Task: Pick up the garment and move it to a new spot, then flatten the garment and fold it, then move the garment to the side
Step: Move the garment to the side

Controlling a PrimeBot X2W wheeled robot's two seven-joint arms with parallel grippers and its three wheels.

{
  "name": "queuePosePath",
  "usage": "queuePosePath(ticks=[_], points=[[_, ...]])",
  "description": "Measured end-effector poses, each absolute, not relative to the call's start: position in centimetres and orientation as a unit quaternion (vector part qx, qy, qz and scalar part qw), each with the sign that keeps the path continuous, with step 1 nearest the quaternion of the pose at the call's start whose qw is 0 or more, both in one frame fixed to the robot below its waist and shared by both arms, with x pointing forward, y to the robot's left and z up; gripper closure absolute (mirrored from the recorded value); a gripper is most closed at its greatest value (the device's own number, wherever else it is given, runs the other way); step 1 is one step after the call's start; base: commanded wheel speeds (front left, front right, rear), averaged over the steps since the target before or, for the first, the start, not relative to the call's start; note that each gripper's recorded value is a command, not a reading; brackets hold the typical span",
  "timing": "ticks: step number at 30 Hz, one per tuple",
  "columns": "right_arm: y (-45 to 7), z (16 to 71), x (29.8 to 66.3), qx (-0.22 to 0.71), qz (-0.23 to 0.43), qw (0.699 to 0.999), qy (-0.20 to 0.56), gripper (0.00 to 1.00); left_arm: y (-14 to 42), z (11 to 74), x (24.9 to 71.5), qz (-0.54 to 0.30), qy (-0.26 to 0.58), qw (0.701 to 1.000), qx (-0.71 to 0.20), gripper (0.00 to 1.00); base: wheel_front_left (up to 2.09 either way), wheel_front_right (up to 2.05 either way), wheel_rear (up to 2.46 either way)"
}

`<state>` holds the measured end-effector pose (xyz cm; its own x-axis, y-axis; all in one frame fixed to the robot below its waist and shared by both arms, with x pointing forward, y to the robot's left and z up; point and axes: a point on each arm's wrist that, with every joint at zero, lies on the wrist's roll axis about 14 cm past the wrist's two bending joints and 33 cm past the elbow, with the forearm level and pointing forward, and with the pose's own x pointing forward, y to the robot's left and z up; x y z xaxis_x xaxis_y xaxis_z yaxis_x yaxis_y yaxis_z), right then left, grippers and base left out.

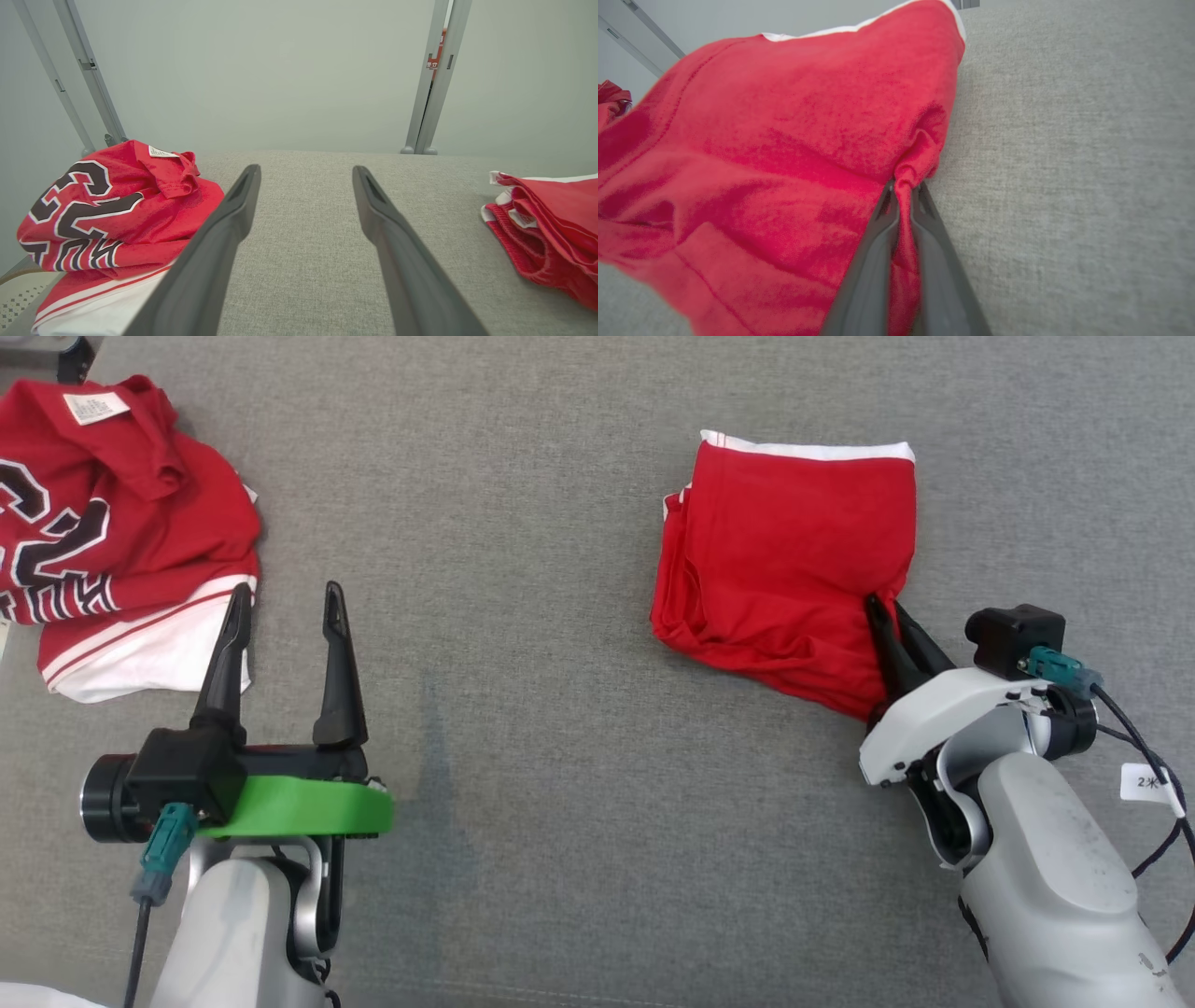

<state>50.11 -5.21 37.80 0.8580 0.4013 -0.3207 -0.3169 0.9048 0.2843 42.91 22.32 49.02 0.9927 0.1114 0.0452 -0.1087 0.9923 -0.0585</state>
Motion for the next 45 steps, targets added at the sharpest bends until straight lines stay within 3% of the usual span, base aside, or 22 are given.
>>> queuePosePath(ticks=[11, 23, 31, 38, 45], points=[[-11.6, 40.2, 48.2, 0.072, 0.153, 0.973, 0.159, 1.0, 18.6, 49.0, 45.0, -0.009, -0.035, 0.999, -0.022, 0.0, 0.0, 0.0, 0.0], [-21.6, 40.8, 45.1, 0.053, 0.065, 0.979, 0.186, 1.0, 8.9, 49.8, 48.0, -0.146, -0.051, 0.987, -0.053, 0.0, 0.0, 0.0, 0.0], [-29.6, 42.8, 48.4, -0.031, 0.011, 0.984, 0.173, 1.0, 4.3, 50.5, 50.4, -0.211, -0.073, 0.972, -0.067, 0.0, 0.0, 0.0, 0.0], [-37.5, 42.5, 51.5, -0.114, -0.056, 0.972, 0.198, 1.0, 3.4, 48.0, 52.4, -0.234, -0.066, 0.968, -0.056, 0.0, 0.0, 0.0, 0.0], [-42.9, 41.1, 53.6, -0.132, -0.129, 0.962, 0.2, 1.0, 2.9, 44.8, 53.6, -0.249, -0.046, 0.966, -0.057, 0.0, 0.0, 0.0, 0.0]])
